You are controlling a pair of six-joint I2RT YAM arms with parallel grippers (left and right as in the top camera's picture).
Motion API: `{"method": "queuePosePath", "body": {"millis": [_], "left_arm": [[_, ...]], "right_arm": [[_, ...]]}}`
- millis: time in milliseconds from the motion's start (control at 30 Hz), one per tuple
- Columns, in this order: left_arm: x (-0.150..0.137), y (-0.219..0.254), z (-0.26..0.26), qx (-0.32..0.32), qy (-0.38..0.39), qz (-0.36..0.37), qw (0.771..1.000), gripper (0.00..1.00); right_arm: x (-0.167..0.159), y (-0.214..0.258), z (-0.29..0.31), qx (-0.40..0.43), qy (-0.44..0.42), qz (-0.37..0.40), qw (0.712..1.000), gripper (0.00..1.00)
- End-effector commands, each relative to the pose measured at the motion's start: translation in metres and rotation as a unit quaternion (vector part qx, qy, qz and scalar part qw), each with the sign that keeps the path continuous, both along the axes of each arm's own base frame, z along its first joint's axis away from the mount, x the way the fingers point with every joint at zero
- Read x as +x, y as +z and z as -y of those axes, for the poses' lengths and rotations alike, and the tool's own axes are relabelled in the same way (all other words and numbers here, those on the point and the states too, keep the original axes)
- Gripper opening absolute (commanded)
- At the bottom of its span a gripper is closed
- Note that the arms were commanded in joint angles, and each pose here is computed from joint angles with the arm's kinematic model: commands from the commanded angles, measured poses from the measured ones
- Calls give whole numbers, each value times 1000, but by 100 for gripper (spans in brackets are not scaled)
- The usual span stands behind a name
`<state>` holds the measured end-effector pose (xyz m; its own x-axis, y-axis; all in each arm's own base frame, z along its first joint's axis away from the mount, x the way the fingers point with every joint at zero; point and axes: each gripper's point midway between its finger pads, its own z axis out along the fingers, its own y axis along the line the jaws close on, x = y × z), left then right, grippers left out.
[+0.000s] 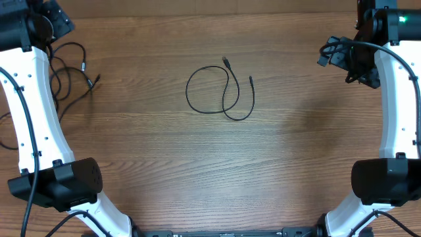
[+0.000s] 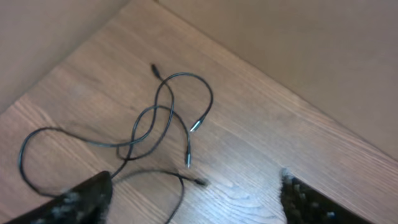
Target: Untangle cables
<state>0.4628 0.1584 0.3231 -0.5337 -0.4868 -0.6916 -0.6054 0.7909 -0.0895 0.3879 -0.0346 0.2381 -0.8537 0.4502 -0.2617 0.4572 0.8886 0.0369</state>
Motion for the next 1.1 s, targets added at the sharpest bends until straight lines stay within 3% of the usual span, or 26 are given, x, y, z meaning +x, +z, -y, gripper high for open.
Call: {"method": "queuePosePath", "body": {"millis": [0,67,133,167,200,333,467,500,667,767,900,1067], "left_arm": [[-4,1,2,-6,-10,-4,1000,93],[-2,-4,15,-35,-36,-6,999,94],[-2,-9,33,-74,-68,-9,995,69],[-3,-12,42,-95,-84,-13,992,45],[-6,-15,55,-123,-103,-18,987,4],[-16,-29,97,-203,-162,-47,964,4],[-28,-51,130,-242,-190,-95,947,4],[-31,-59,139,-246,-195,-110,943,8],[-39,-108,185,-259,-228,-174,922,46],[-43,-136,219,-257,-259,-200,910,48],[-49,-159,258,-247,-298,-216,896,60],[-53,-170,290,-215,-293,-228,903,64]], "right_arm": [[1,2,2,-4,-5,5,1000,100],[1,2,2,-4,-5,5,1000,100],[1,2,2,-4,-5,5,1000,100],[1,2,2,-4,-5,5,1000,100],[1,2,2,-4,-5,5,1000,100],[1,2,2,-4,-5,5,1000,100],[1,2,2,-4,-5,5,1000,100],[1,2,2,-4,-5,5,1000,100],[1,2,2,-4,-5,5,1000,100],[1,2,2,-4,-5,5,1000,100],[1,2,2,-4,-5,5,1000,100],[1,2,2,-4,-5,5,1000,100]]}}
